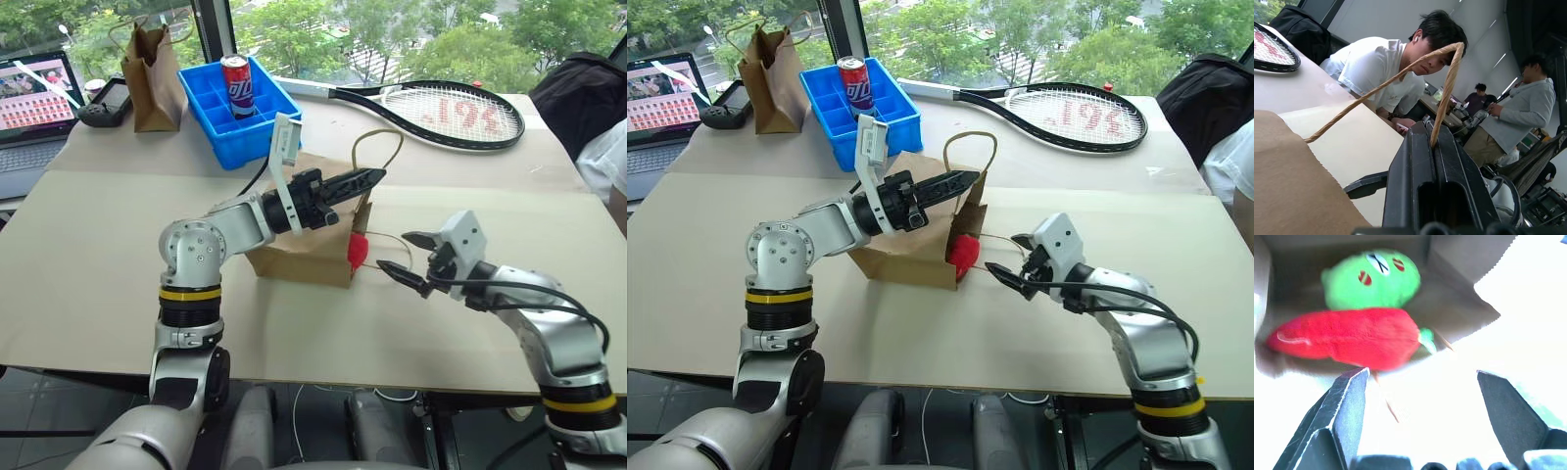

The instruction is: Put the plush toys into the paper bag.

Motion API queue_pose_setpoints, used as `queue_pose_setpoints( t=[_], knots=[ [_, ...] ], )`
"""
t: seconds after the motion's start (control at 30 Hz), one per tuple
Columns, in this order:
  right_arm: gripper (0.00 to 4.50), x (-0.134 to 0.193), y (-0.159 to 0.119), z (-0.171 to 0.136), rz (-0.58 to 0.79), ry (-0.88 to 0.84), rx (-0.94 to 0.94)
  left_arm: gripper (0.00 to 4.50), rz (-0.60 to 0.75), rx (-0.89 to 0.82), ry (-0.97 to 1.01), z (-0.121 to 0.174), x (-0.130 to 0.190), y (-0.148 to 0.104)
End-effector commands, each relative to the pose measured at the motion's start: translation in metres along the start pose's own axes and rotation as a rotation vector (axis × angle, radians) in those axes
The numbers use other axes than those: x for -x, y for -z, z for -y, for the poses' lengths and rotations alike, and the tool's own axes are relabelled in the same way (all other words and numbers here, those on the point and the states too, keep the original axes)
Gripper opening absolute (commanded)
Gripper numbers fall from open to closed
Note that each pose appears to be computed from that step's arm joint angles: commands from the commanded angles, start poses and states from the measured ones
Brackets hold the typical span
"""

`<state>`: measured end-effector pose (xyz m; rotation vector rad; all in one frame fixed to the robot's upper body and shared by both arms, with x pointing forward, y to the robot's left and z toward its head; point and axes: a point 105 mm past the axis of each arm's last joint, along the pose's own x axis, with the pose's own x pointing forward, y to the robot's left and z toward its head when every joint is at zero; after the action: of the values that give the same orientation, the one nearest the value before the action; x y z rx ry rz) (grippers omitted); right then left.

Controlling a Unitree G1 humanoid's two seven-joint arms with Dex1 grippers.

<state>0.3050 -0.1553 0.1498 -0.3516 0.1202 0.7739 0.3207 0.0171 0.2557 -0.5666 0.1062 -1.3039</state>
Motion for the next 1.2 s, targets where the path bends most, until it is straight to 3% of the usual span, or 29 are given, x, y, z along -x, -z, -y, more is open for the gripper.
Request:
queue_pose_setpoints(
  t=[0.03,0.1,0.17,0.47,0.77,1.03,1.13,1.2],
  knots=[
    [3.89,0.002,0.006,0.006,-0.031,0.078,-0.025,0.0,0.006,-0.038,0.047,0.012,-0.003,-0.007],
    [3.89,0.002,0.009,0.005,0.025,0.112,-0.25,0.0,0.005,-0.045,0.042,0.011,-0.002,-0.008],
    [3.89,0.007,0.009,-0.014,0.068,0.037,-0.495,0.0,0.007,-0.052,0.034,0.011,-0.001,-0.009],
    [3.89,0.052,0.021,-0.05,0.15,-0.027,-0.934,0.0,0.005,-0.061,0.013,0.009,0.003,-0.01],
    [3.89,0.004,0.025,-0.038,0.296,0.186,-1.337,0.0,-0.003,-0.064,0.015,0.009,0.002,-0.009],
    [3.89,-0.023,0.05,-0.013,0.261,0.395,-1.474,0.0,-0.003,-0.067,0.013,0.009,0.002,-0.01],
    [3.21,-0.025,0.045,-0.006,0.321,0.4,-1.483,0.0,-0.001,-0.072,0.008,0.008,0.003,-0.011],
    [2.44,-0.025,0.028,-0.004,0.397,0.348,-1.459,0.0,0.001,-0.075,0.002,0.007,0.004,-0.012]
  ],
)
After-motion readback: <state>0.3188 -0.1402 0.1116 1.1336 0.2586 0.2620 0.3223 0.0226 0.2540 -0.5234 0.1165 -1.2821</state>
